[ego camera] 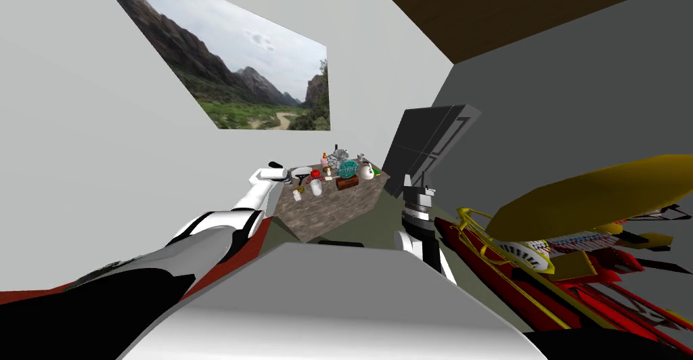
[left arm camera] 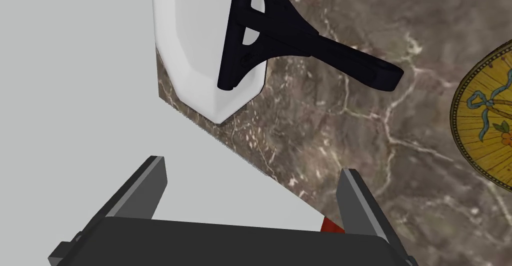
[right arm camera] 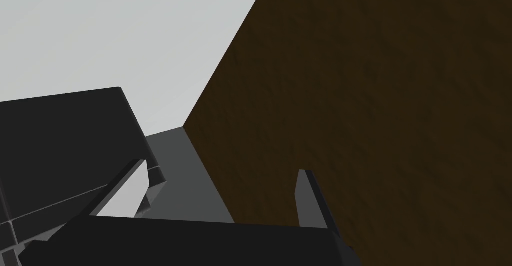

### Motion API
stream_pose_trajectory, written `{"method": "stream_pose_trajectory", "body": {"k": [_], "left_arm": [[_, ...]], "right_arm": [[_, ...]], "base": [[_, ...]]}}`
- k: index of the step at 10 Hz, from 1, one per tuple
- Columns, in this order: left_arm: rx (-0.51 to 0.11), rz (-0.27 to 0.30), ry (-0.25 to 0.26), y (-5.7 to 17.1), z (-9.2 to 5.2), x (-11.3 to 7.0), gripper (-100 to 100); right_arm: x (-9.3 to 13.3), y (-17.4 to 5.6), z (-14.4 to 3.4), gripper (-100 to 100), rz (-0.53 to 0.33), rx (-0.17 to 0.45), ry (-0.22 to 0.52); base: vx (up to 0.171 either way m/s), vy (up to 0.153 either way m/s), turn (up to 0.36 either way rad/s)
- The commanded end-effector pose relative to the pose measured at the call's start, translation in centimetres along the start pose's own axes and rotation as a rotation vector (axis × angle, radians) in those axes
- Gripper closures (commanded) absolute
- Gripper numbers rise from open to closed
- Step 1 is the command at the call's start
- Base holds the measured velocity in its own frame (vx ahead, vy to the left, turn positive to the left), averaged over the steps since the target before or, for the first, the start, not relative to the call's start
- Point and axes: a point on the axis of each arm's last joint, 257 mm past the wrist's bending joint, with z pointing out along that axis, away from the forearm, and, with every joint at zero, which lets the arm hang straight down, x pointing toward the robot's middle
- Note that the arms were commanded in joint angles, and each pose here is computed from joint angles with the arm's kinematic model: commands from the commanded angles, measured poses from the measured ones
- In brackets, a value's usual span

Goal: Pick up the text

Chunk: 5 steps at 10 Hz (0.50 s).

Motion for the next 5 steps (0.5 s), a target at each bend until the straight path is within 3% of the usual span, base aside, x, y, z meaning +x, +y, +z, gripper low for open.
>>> {"method": "stream_pose_trajectory", "body": {"k": [1, 2, 3, 4, 5], "left_arm": [[-0.047, -0.030, -0.001, -0.1, -0.2, 0.2, -100], [-0.093, -0.039, -0.019, 1.5, 0.3, -0.6, -100], [-0.112, -0.059, -0.009, 0.7, -0.2, 0.1, -100], [-0.157, -0.066, -0.024, 2.2, 0.1, -0.6, -100], [-0.190, -0.091, -0.019, 2.2, -0.1, -0.2, -100]], "right_arm": [[0.0, 0.0, 0.0, 0, 0.000, 0.000, 0.000], [0.0, 0.0, 0.0, 0, 0.000, 0.000, 0.000], [0.0, 0.0, 0.0, 0, 0.000, 0.000, 0.000], [0.0, 0.0, 0.0, 0, 0.000, 0.000, 0.000], [0.0, 0.0, 0.0, 0, 0.000, 0.000, 0.000]], "base": [[0.001, 0.048, -0.137], [0.003, 0.044, -0.104], [0.008, 0.043, -0.159], [0.010, 0.036, -0.102], [0.006, 0.038, -0.194]]}}
